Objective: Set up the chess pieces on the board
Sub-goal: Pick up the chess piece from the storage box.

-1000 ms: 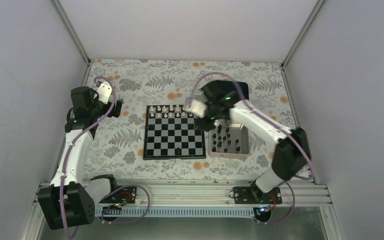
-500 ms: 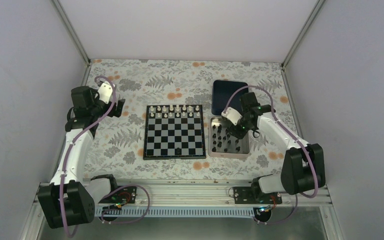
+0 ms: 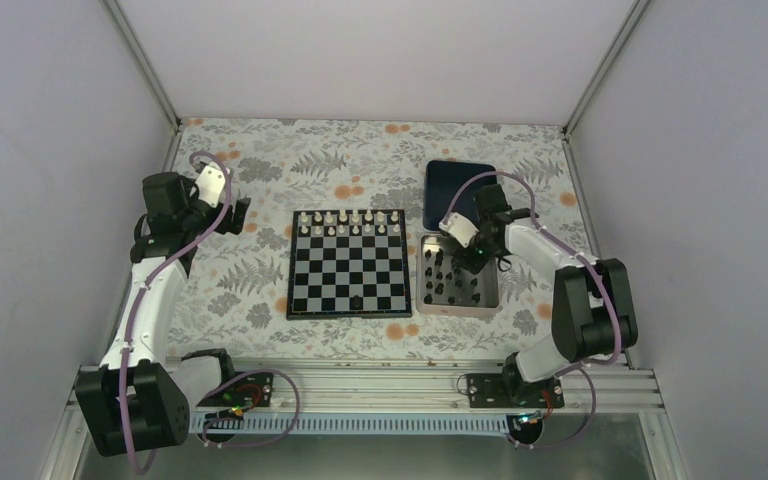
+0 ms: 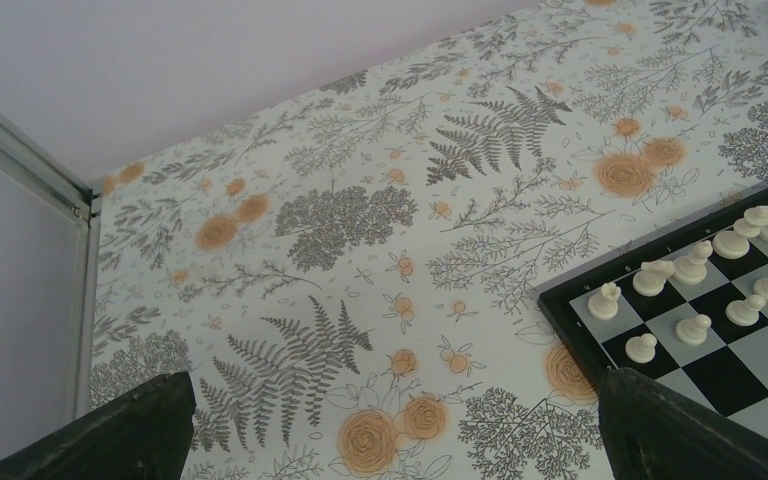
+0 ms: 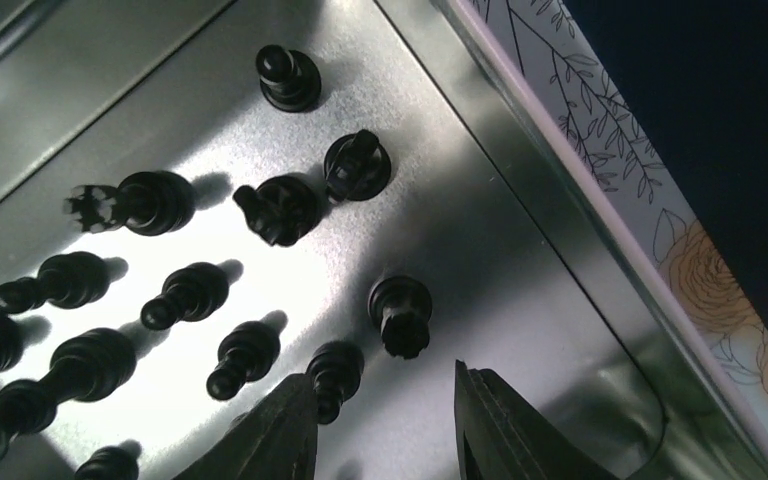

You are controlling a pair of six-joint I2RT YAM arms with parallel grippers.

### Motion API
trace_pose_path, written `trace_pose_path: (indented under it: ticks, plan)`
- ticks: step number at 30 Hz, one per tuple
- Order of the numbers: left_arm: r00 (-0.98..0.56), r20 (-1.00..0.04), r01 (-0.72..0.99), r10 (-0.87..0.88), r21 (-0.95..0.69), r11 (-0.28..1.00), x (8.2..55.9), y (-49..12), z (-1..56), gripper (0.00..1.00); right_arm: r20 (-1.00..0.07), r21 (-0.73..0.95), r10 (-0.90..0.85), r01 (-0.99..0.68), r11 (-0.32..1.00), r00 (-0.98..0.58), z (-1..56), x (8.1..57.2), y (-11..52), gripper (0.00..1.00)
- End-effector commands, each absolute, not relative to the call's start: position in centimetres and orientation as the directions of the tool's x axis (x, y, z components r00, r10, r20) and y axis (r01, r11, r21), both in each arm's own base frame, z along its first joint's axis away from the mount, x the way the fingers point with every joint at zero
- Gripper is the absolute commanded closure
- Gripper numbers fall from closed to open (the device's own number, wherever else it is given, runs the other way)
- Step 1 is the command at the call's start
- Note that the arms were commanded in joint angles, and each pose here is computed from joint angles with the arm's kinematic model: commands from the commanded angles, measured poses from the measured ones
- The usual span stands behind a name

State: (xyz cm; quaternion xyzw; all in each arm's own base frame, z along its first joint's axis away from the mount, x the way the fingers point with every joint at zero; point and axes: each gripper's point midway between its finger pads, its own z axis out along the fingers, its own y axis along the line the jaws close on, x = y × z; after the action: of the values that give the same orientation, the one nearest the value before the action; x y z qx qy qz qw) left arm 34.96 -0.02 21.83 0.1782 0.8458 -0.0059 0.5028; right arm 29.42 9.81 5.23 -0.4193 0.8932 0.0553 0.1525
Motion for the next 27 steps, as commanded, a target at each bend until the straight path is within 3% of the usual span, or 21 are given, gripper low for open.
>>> trace_pose_path:
  ticks: [1,27]
  plan:
    - [-0.4,-0.865,0.299,0.303,0.19,0.935,35.0,0.2,22.8,0.0,-0.369,-0.05,-0.712,-0.752,0.657,-0.598,6.0,31.7,10.3,0.63]
    - [-0.399,-0.865,0.326,0.305,0.177,0.929,34.7,-0.3,22.8,0.0,-0.334,0.002,-0.714,-0.758,0.653,-0.616,3.3,31.0,10.4,0.71]
